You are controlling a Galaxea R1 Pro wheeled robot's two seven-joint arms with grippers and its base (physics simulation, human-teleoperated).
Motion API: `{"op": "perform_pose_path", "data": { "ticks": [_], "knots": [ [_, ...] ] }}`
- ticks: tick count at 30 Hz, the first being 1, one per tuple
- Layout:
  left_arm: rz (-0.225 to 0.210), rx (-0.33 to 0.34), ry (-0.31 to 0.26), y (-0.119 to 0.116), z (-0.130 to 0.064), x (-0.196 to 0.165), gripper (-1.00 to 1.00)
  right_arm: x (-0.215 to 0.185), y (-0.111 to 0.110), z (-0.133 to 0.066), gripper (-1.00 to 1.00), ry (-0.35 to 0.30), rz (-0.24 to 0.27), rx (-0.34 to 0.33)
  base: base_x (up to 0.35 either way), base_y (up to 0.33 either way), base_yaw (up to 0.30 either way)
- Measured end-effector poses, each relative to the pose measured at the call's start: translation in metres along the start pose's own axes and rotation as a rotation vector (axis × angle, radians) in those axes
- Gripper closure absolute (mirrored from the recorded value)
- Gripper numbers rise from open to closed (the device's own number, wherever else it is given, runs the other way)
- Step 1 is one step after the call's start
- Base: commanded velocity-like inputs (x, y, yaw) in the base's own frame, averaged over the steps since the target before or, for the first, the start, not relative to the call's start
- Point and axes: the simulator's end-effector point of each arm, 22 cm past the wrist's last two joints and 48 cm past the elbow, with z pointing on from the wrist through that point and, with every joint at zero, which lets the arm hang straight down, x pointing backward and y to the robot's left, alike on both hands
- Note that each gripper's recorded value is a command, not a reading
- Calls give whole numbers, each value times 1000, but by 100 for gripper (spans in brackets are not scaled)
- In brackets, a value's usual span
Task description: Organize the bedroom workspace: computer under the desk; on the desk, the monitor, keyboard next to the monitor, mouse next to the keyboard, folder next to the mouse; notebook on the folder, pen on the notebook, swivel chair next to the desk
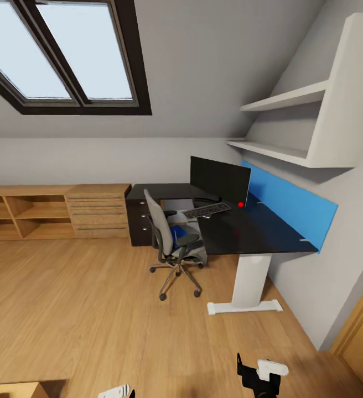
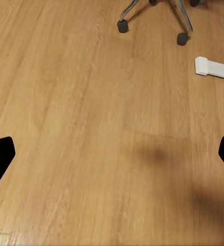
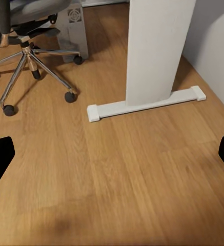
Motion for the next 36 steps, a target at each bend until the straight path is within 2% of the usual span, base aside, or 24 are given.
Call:
{"op": "perform_pose_path", "data": {
  "ticks": [7, 18, 26, 36],
  "knots": [
    [0, 1, 0, -1, 0, 0, -100, 0, 0, 0, -100, 1, -1, 0, 69, 3, 0],
    [-1, 1, -1, -1, 0, 0, -100, 0, 0, -1, -100, 1, -1, -1, 296, 4, 0],
    [-1, 1, 0, -1, 0, 0, -100, 0, 0, 0, -100, 1, -3, -2, 296, 145, 0],
    [-1, 1, 0, -1, 0, 0, -100, 1, 7, -1, -100, 2, -2, -13, 130, 35, 16]
  ]
}}
